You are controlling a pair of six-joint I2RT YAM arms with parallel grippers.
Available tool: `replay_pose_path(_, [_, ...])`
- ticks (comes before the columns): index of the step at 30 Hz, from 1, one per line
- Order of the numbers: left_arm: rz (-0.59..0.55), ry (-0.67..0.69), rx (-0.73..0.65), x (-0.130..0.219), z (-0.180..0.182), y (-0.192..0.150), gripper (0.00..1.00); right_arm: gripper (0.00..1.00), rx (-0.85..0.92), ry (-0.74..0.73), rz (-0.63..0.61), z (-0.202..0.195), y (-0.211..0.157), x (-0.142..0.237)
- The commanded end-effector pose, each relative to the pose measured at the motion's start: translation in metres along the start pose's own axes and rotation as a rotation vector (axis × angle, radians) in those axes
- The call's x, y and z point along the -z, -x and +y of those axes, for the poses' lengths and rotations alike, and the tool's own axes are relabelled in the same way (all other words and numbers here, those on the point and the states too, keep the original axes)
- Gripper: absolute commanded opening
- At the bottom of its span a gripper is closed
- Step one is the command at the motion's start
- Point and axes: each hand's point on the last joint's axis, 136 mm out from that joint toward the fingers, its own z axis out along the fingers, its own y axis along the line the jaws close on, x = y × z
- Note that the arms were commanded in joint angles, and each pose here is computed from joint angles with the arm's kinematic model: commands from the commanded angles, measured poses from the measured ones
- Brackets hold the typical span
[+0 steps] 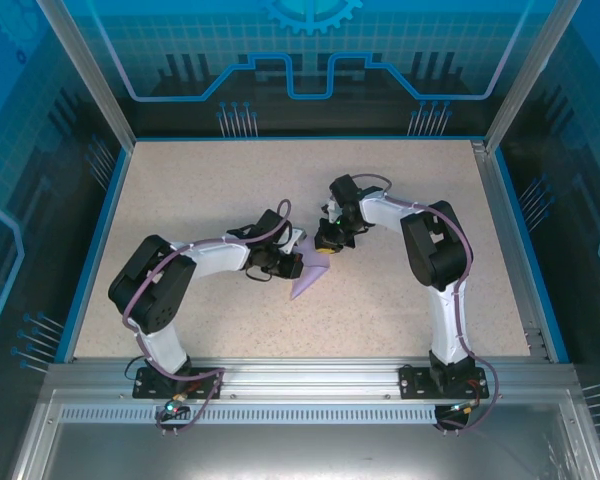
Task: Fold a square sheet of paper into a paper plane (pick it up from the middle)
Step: Third fold the triangle at the center of the table.
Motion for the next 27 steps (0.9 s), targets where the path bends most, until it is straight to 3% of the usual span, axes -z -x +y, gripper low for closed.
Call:
replay_pose_path(1, [-0.016,0.016,0.011,0.007,0.001,0.008,0.00,0.10,-0.050,-0.146,0.093,-0.039,-0.024,-0.020])
replay_pose_path(27, [0.027,0.052,0.078,-0.001,0.014,-0.009,0.00,0.10,-0.055,-0.160,0.099,-0.042,-0.026,-0.020])
